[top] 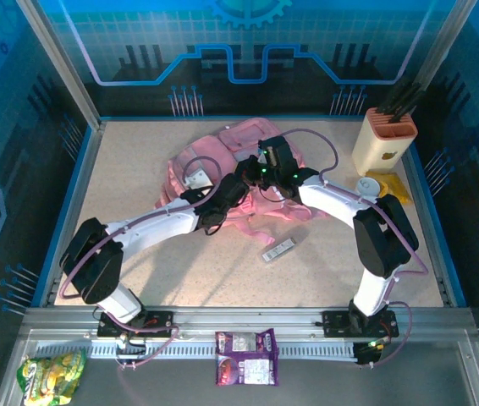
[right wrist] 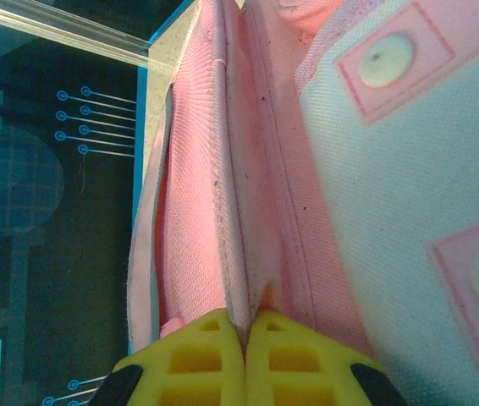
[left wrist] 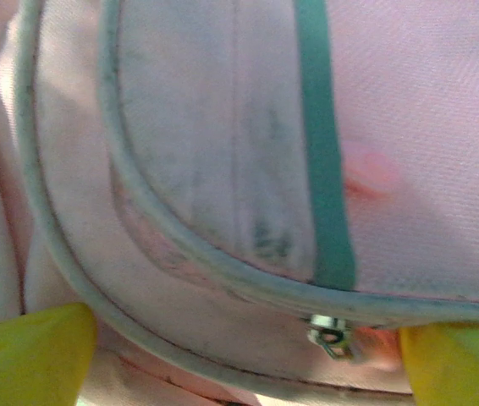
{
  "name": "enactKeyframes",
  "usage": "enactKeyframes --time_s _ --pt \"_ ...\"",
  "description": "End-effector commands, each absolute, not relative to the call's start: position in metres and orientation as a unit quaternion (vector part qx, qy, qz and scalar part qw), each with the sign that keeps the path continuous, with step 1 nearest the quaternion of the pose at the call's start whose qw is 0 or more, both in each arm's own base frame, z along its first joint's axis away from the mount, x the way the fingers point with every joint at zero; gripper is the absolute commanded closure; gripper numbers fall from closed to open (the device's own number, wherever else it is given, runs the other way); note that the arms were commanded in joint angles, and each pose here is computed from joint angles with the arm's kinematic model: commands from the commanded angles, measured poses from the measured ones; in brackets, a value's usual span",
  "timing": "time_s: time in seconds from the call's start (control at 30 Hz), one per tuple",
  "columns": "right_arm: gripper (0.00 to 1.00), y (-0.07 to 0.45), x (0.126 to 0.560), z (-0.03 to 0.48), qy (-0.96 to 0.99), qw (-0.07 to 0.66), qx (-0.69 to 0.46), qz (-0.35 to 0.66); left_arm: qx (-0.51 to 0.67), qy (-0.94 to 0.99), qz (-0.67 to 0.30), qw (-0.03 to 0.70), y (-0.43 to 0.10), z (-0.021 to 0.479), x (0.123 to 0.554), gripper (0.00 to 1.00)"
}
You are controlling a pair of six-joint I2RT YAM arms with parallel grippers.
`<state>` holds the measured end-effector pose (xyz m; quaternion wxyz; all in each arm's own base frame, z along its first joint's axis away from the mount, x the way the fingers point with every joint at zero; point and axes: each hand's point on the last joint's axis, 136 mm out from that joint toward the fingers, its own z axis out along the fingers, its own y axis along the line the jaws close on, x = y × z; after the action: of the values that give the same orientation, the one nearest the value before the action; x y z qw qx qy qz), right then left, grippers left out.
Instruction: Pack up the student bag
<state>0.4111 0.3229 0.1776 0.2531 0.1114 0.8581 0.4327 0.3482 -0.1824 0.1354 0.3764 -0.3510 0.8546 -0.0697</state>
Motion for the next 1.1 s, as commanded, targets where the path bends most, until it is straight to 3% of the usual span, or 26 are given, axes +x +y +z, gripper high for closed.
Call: enactKeyframes --time_s 0.0,0.17,0.47,0.8,0.9,0.97,1.07 --pt "1.0 0.337 0.412 0.245 0.81 0.303 0.076 0.497 -0.351 0.847 -0.036 0.398 -0.149 0.136 0.344 0.16" --pt "1.0 0.338 0.414 0.245 0.81 0.304 0.075 0.496 -0.312 0.868 -0.052 0.384 -0.15 0.14 0.344 0.27" --pt "1.0 0.338 0.417 0.24 0.811 0.305 0.076 0.493 -0.216 0.891 -0.07 0.394 -0.17 0.168 0.359 0.32" --pt "1.0 0.34 0.417 0.233 0.815 0.299 0.076 0.49 -0.182 0.908 -0.089 0.368 -0.193 0.162 0.374 0.53" --pt "1.0 0.34 0.417 0.231 0.816 0.298 0.075 0.49 -0.181 0.911 -0.083 0.362 -0.192 0.164 0.372 0.53" --pt "1.0 0.34 0.418 0.229 0.817 0.296 0.077 0.489 -0.187 0.912 -0.08 0.356 -0.187 0.164 0.366 0.43" --pt "1.0 0.34 0.419 0.228 0.816 0.297 0.077 0.49 -0.203 0.913 -0.065 0.348 -0.174 0.163 0.353 0.39"
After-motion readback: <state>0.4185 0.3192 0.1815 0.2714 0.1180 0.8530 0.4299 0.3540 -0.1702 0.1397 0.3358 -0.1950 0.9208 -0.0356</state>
